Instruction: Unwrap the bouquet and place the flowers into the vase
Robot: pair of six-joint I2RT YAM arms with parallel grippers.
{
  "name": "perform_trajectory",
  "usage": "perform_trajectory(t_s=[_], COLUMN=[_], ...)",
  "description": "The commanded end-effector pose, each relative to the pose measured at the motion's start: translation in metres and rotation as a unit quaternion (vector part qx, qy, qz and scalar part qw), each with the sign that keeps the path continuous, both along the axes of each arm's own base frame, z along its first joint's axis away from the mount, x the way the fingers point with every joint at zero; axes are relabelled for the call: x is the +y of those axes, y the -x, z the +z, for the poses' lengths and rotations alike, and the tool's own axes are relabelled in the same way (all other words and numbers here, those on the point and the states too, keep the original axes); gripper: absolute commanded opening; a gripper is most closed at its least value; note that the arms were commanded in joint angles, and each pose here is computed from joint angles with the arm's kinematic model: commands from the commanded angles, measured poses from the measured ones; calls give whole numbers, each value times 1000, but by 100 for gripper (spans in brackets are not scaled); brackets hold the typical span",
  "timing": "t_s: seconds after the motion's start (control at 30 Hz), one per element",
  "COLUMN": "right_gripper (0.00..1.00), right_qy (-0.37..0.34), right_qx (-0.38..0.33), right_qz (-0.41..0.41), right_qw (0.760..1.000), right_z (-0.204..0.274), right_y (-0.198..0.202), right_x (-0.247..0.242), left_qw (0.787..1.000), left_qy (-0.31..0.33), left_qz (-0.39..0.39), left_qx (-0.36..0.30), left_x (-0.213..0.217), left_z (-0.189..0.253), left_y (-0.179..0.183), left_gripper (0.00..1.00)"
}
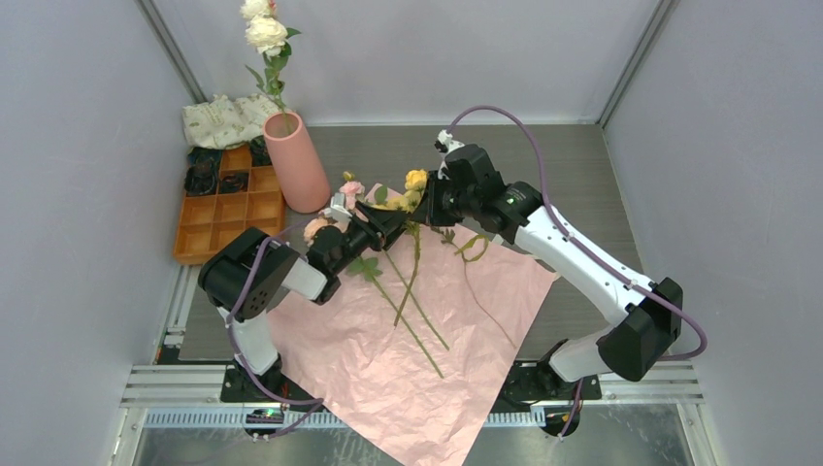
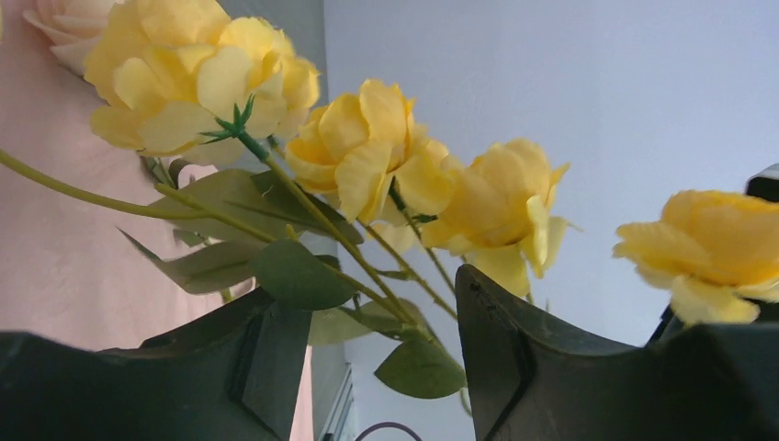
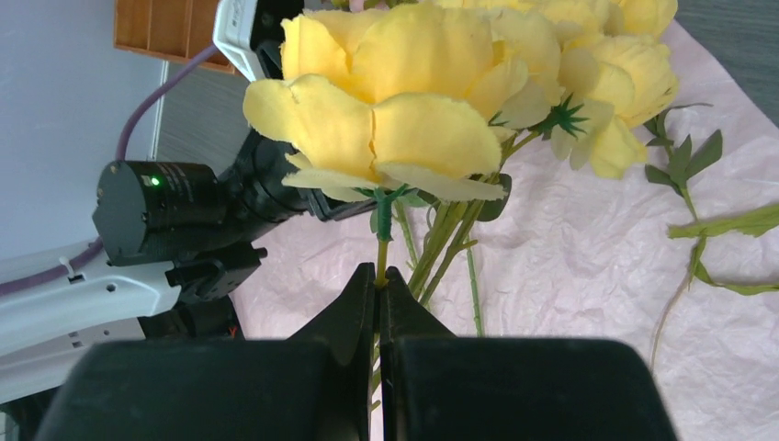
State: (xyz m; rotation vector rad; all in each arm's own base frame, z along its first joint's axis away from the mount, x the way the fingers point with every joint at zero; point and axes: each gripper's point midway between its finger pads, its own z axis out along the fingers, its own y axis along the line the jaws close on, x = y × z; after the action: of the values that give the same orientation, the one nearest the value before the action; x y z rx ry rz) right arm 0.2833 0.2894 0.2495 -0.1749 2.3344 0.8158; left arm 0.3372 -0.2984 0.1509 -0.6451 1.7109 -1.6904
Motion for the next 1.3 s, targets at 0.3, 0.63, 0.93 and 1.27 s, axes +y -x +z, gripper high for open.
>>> perform_trajectory(t_s=[0.3, 0.63, 0.93, 1.27], right_gripper=[1, 1, 39, 68], right_qy=[-54, -33, -19, -43], right_qx=[-20, -25, -47, -99], right_qz=[19, 5, -5, -19], right_qw=[998, 999, 999, 994], right_z=[21, 19, 30, 66], right_y=[22, 23, 25, 37], right_x=[5, -7, -19, -39], left_qw=[996, 992, 979, 895], left_qy=[44, 51, -69, -291], left_qz=[5, -6, 5, 140], left_qx=[-79, -117, -192, -309], left_x=[-5, -5, 9, 93], left_z=[53, 83, 151, 273], left_y=[-29, -22, 1, 38], left_gripper=[43, 2, 0, 0])
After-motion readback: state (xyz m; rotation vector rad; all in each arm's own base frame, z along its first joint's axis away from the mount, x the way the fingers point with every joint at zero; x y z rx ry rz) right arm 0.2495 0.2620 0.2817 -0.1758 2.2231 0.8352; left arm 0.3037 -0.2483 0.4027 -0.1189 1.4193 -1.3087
